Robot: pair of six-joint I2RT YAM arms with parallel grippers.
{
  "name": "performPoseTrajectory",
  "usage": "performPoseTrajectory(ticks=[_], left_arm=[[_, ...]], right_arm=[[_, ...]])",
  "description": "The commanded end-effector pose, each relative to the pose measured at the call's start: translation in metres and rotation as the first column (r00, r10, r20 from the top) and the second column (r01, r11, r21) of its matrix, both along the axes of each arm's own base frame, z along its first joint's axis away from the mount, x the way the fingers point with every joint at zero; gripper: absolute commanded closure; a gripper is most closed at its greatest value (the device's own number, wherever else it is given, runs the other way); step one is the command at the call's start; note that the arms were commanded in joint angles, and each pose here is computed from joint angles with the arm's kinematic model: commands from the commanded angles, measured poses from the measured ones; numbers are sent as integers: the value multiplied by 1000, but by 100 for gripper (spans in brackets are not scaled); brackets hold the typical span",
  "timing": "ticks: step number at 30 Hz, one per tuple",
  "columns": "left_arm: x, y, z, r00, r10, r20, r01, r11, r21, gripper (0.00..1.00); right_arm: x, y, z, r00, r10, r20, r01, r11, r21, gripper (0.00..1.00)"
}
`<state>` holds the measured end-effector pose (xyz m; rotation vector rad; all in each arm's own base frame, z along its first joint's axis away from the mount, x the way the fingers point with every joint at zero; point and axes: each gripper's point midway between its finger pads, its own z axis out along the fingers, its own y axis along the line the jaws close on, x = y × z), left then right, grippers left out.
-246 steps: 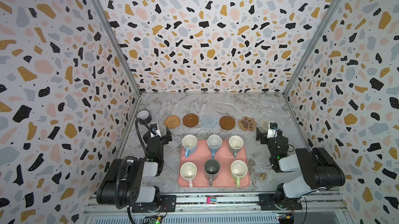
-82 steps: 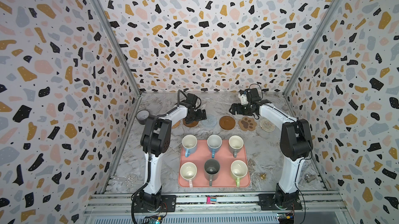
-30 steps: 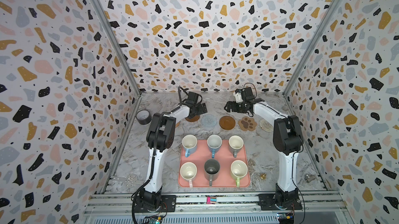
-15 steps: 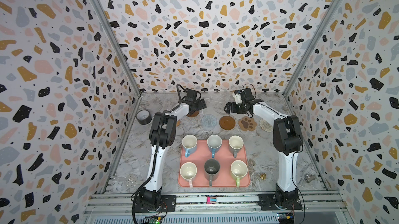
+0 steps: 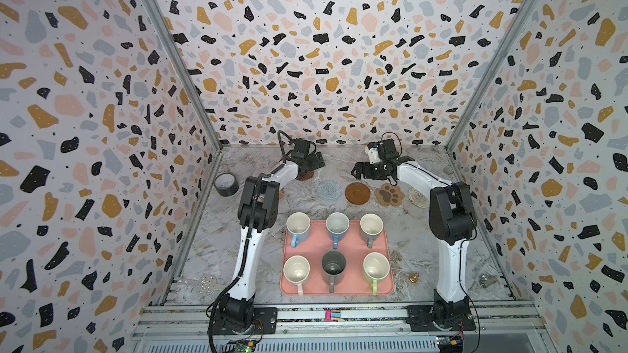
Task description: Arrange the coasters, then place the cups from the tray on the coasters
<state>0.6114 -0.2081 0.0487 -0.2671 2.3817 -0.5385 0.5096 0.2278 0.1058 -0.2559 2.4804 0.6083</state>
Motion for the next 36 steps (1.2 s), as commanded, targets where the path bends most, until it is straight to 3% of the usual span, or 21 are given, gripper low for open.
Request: performPoseTrajectory(ticks=[1,14,28,36], left_arm=[[-11,10,-43,994,15,-109,-14,1000,17,0],[-2,9,-3,1000,14,-20,-14,1000,11,0],[1,13,78,989,43,143,-47,998,28,1],[-1,13,116,972,79,221,-81,997,0,1]], right_arm=[[-2,1,7,1000,6,13,-6,1000,-6,1],[1,4,14,1000,16,26,-17,1000,17,1],[-12,26,19,980,200,7,-200,977,67,1],[-33,36,1,952,297,-71,-288,952,105,1]])
